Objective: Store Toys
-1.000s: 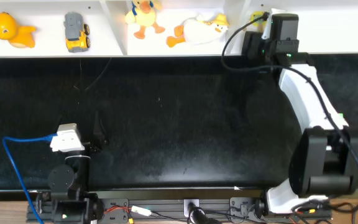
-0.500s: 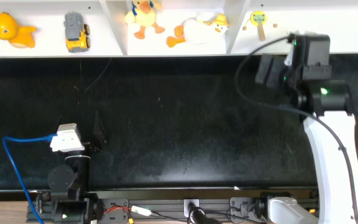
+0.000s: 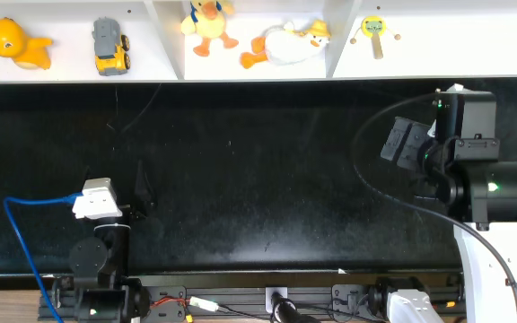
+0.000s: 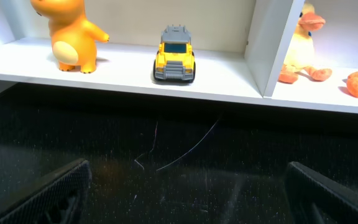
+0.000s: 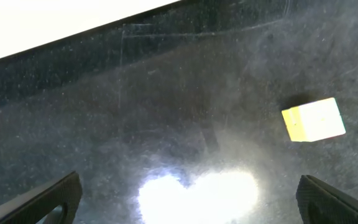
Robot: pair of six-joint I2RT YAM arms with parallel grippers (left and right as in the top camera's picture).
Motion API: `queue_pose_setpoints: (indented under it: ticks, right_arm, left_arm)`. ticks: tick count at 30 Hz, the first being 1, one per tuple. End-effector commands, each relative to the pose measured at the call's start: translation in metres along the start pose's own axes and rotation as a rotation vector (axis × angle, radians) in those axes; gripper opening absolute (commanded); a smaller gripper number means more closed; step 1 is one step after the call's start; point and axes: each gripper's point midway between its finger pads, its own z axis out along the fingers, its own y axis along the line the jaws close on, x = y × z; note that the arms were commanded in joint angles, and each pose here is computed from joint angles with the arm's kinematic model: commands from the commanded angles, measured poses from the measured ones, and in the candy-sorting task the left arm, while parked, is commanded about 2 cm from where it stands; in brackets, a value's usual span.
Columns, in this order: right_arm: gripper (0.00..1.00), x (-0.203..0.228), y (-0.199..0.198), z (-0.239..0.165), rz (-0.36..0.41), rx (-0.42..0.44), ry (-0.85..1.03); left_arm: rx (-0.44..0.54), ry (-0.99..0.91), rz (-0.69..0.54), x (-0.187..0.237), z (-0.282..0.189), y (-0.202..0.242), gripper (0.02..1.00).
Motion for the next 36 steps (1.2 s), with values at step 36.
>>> queue_pose_setpoints:
  ticks: [36]
  right_arm:
    - [0.996, 0.019, -0.148, 0.144, 0.046, 0.067, 0.408]
  left_arm:
    - [0.02, -0.005, -0.011, 0.001, 0.0, -0.004, 0.998]
